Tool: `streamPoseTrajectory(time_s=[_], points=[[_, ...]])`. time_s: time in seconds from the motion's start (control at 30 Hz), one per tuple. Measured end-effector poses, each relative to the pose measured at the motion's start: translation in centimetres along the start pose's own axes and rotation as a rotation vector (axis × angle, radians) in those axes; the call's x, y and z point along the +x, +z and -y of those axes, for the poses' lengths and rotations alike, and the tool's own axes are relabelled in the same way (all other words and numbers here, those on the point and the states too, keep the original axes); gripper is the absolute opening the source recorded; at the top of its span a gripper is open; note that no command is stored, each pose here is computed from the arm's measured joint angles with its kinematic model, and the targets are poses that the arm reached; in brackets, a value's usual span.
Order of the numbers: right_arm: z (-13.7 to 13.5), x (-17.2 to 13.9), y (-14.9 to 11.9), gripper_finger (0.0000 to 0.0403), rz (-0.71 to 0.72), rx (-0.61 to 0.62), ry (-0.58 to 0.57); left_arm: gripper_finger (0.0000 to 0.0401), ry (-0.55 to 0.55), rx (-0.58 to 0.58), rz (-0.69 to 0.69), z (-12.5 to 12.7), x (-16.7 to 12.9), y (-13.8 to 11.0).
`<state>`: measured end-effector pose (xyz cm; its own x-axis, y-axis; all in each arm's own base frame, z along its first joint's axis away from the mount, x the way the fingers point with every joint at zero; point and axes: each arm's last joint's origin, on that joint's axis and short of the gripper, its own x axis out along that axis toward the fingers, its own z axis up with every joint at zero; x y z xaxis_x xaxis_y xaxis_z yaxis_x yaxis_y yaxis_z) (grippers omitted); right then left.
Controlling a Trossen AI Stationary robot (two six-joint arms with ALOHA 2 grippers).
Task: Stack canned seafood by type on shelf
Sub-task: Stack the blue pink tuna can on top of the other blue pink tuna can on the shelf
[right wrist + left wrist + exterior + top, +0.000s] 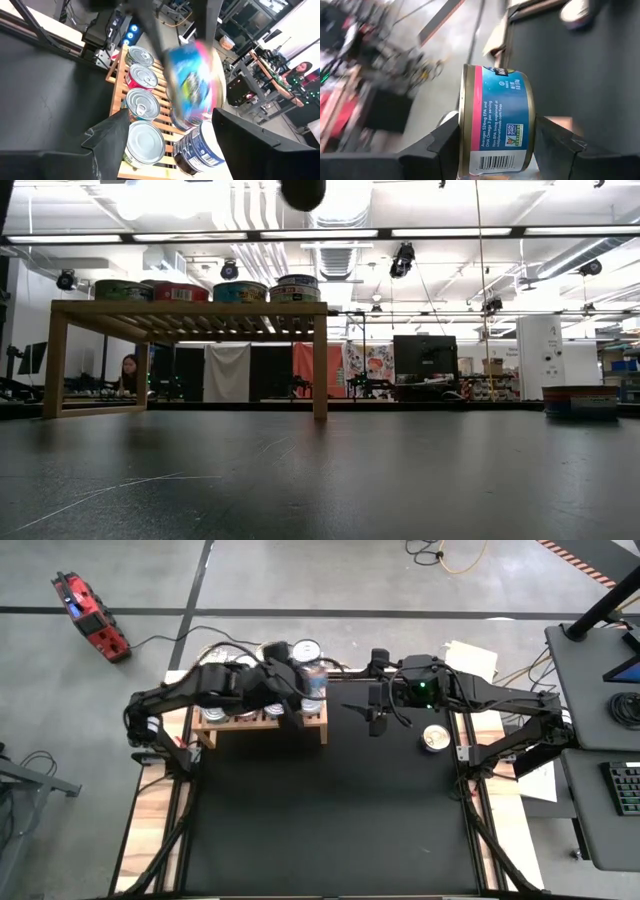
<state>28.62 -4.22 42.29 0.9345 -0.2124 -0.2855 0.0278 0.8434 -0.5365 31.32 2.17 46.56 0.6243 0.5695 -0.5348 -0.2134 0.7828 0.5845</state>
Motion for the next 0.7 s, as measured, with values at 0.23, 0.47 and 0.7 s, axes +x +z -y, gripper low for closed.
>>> streamPoseTrajectory(time_s=[0.23,0.47,0.7], points=[[0.2,0.0,-0.1,0.0264,-0.004,0.004,-0.007,0.0181,0.229,-0.072,-0.231,-2.6,-4.0,-4.3],[0.5,0.0,-0.2,0.0250,0.000,0.002,-0.017,0.0181,0.376,-0.205,-0.297,-4.7,-5.5,-7.1],[0.5,0.0,-0.2,0.0255,-0.002,0.027,-0.019,0.0181,0.393,-0.298,-0.446,-5.3,-3.7,-10.5]])
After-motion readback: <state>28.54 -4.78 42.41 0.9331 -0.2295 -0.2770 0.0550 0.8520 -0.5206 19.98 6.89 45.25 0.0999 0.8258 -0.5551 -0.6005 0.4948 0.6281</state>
